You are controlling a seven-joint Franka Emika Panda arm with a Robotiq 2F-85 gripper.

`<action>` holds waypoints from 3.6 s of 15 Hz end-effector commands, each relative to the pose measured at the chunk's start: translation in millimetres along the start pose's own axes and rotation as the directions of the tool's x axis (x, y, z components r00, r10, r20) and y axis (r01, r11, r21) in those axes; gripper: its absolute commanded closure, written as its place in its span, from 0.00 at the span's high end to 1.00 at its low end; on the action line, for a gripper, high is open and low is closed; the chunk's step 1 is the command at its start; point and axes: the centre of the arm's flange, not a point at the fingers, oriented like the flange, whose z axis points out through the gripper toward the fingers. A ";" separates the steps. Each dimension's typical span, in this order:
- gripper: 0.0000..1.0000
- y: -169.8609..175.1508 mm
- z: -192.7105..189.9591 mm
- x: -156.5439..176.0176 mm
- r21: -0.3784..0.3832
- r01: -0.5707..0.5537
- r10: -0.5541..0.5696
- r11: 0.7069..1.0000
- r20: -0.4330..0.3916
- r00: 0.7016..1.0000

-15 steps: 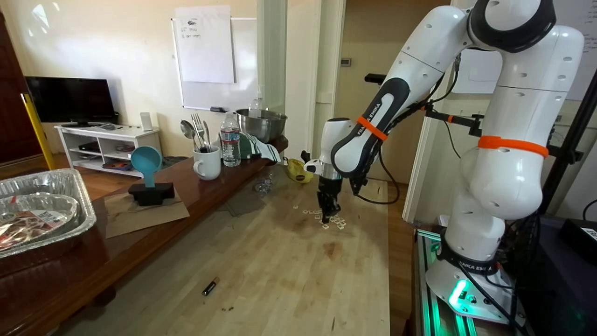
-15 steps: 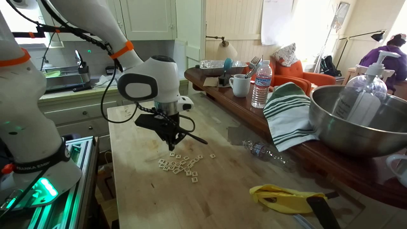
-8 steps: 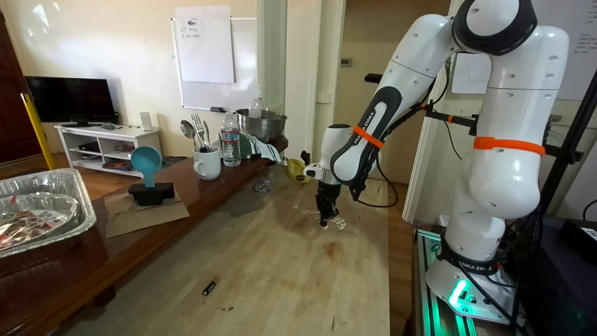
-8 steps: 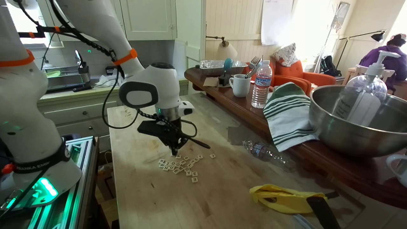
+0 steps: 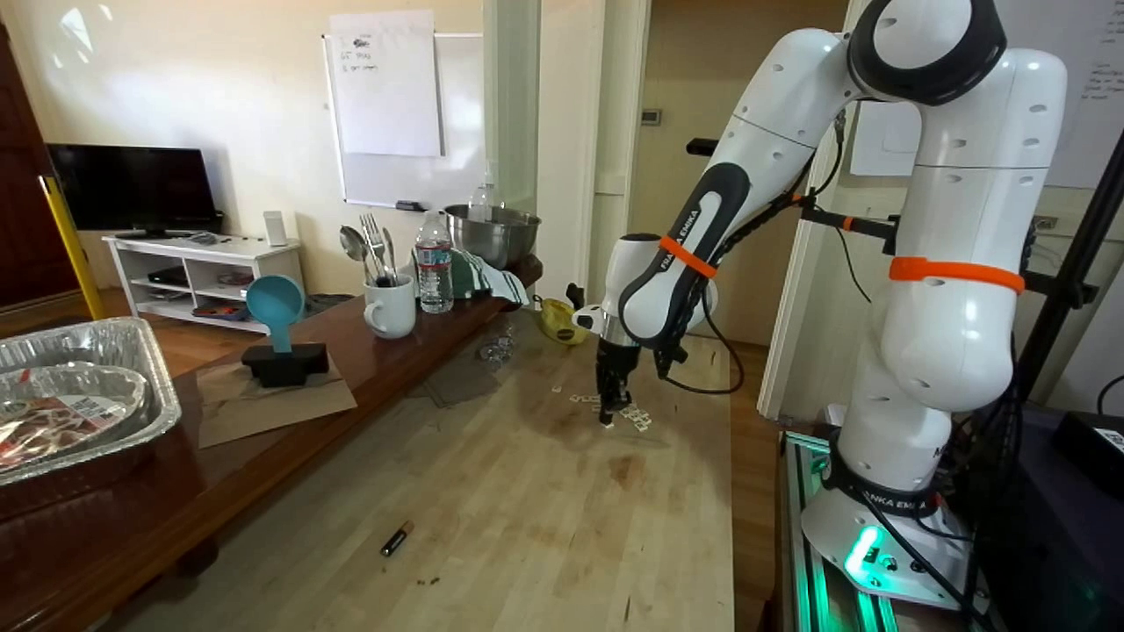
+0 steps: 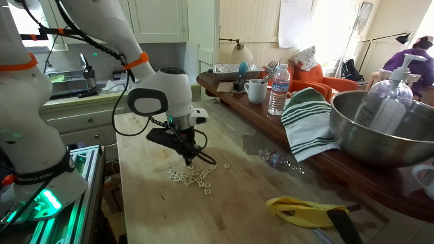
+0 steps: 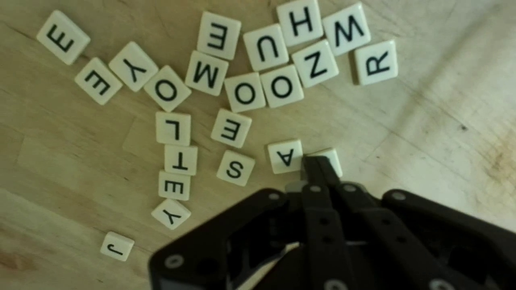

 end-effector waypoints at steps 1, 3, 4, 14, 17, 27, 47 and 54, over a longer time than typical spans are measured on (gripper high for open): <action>0.00 5.6 19.1 10.7 0.020 -0.086 0.086 0.996 -0.008 0.996; 0.00 10.2 20.3 17.3 0.028 -0.119 0.119 0.992 -0.012 0.993; 0.00 12.4 20.7 20.6 0.030 -0.130 0.130 0.991 -0.016 0.991; 0.00 20.4 28.1 68.9 0.036 -0.206 0.206 0.978 -0.001 0.979; 0.00 16.8 28.1 80.1 0.044 -0.223 0.223 0.974 -0.002 0.975; 0.00 6.5 13.4 86.6 0.029 -0.443 0.443 0.896 -0.005 0.897; 0.00 -34.4 -34.5 9.2 0.038 -0.019 0.018 0.999 0.041 0.999; 0.00 -3.8 -35.0 -10.2 -0.083 -0.068 0.072 0.994 0.040 0.997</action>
